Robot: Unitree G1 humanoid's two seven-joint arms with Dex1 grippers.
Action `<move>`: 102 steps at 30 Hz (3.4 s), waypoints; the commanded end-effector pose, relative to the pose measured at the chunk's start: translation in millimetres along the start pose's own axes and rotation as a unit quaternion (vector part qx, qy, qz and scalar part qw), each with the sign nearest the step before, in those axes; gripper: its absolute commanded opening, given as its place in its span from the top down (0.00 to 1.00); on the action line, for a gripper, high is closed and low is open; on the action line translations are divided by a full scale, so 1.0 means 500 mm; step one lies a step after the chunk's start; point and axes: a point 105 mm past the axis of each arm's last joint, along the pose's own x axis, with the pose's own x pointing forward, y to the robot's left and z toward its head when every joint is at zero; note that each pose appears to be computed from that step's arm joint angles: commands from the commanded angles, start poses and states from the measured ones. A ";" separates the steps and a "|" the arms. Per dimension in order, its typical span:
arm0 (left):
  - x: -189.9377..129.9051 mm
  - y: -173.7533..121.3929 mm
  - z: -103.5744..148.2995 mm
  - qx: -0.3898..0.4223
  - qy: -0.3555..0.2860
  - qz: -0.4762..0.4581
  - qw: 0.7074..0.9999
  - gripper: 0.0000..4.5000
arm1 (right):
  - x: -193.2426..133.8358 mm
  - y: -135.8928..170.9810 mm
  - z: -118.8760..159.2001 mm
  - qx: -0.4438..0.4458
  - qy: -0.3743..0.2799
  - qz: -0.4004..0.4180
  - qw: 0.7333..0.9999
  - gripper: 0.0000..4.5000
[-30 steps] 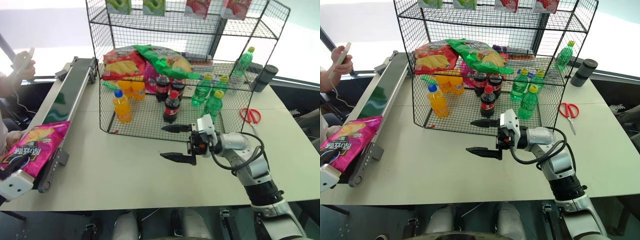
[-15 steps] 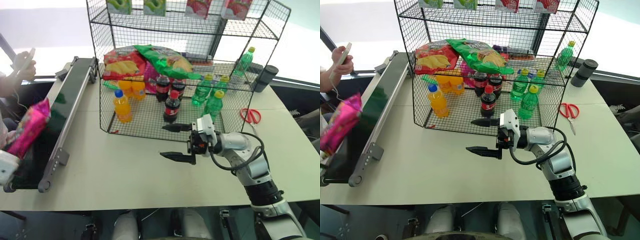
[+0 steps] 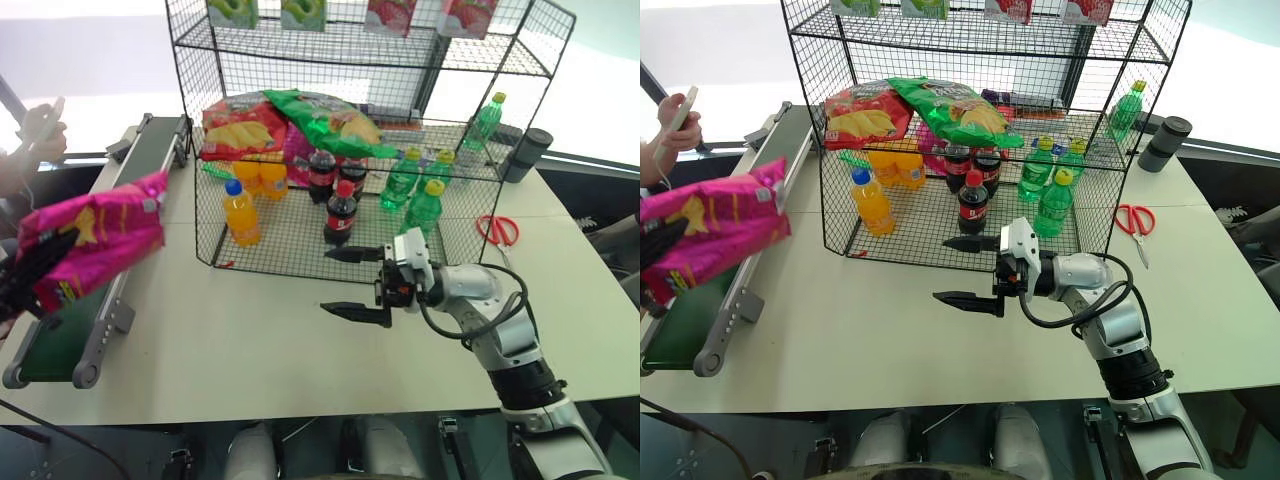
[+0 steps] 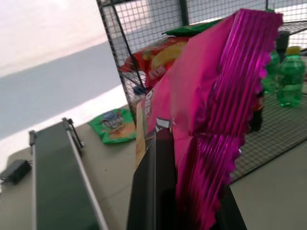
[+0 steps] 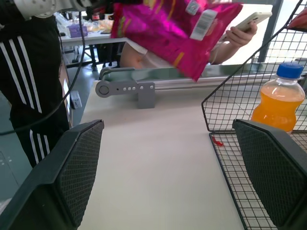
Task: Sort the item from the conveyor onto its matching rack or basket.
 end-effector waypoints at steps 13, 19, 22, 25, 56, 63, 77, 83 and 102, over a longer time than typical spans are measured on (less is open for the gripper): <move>0.080 -0.144 0.065 -0.200 -0.087 -0.156 0.963 0.98 | -0.028 0.032 -0.005 0.114 0.001 0.019 0.993 0.00; 0.116 -0.214 0.086 -0.293 -0.101 -0.247 0.918 0.98 | -0.028 0.043 -0.001 0.206 -0.030 0.027 0.978 0.00; 0.129 -0.244 0.086 -0.336 -0.095 -0.299 0.888 0.98 | -0.035 0.044 -0.007 0.224 -0.023 0.033 0.974 0.00; 0.146 -0.246 0.095 -0.352 -0.107 -0.319 0.874 0.98 | -0.038 0.047 0.016 0.253 -0.043 0.049 0.965 0.00; 0.209 -0.214 0.061 -0.377 -0.121 -0.324 0.860 0.94 | -0.013 0.061 0.026 0.235 -0.011 0.072 0.969 0.96; 0.195 -0.188 0.031 -0.349 -0.109 -0.297 0.882 0.26 | -0.052 0.057 0.034 0.189 0.001 0.022 0.982 0.96; 0.241 -0.139 -0.042 -0.209 -0.116 -0.211 0.948 0.00 | -0.211 -0.007 0.115 -0.194 0.087 -0.268 0.940 0.96; 0.285 -0.149 -0.072 -0.198 -0.117 -0.221 0.948 0.00 | -0.247 -0.015 0.187 -0.405 0.087 -0.366 0.833 0.96; 0.303 -0.205 -0.068 -0.077 -0.121 -0.224 0.964 0.00 | -0.362 -0.167 0.187 -0.578 0.300 -0.466 0.599 0.96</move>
